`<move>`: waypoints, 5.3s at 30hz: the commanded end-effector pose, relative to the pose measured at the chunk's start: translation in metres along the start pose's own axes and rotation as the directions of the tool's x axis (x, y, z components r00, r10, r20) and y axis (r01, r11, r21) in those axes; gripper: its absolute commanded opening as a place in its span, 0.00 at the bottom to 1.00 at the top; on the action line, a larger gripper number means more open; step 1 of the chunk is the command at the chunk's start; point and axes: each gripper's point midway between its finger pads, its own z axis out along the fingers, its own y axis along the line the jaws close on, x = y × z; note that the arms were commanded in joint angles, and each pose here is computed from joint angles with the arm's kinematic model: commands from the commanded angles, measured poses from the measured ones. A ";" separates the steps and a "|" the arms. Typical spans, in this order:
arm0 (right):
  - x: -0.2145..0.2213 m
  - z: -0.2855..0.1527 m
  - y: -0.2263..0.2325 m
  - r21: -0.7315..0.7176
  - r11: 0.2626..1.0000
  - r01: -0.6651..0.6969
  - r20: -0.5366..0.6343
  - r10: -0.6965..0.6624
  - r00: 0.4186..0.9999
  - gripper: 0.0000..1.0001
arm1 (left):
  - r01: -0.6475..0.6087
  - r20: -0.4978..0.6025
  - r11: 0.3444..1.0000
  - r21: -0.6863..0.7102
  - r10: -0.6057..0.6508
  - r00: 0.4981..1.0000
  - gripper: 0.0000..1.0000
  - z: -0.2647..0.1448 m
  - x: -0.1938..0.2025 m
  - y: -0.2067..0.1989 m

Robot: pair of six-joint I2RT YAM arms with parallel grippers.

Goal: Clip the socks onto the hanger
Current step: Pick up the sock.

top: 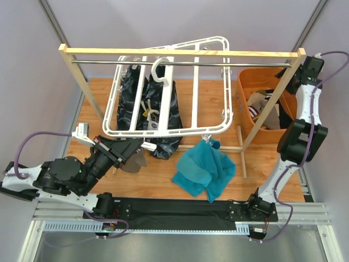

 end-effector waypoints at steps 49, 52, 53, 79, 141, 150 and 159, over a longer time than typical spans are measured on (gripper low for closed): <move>0.133 0.072 -0.037 0.375 0.902 0.213 -0.326 -0.087 0.941 0.38 | -0.152 0.039 0.967 -0.206 0.163 0.986 0.00 0.006 0.008 0.051; 0.134 0.077 -0.040 0.387 0.896 0.217 -0.333 -0.084 0.939 0.32 | -0.157 0.030 0.965 -0.208 0.167 0.985 0.00 0.006 0.011 0.052; 0.133 0.078 -0.039 0.382 0.898 0.219 -0.333 -0.087 0.939 0.25 | -0.160 0.028 0.965 -0.209 0.170 0.985 0.00 0.006 0.012 0.052; 0.059 0.077 -0.043 0.312 0.938 -0.153 -0.158 0.210 0.965 0.27 | -0.161 0.020 0.964 -0.211 0.169 0.985 0.00 0.005 0.012 0.052; 0.068 0.063 -0.003 0.197 0.972 0.132 -0.224 -0.086 0.971 0.00 | -0.152 0.027 0.967 -0.207 0.160 0.987 0.00 0.005 0.011 0.053; 0.057 0.056 0.009 0.062 0.990 -0.124 -0.271 0.136 0.953 0.00 | -0.154 0.029 0.967 -0.205 0.163 0.986 0.00 0.005 0.009 0.051; 0.052 0.027 0.025 -0.022 0.971 -0.236 -0.299 0.219 0.929 0.00 | -0.129 0.040 0.969 -0.211 0.141 0.989 0.00 0.005 0.007 0.051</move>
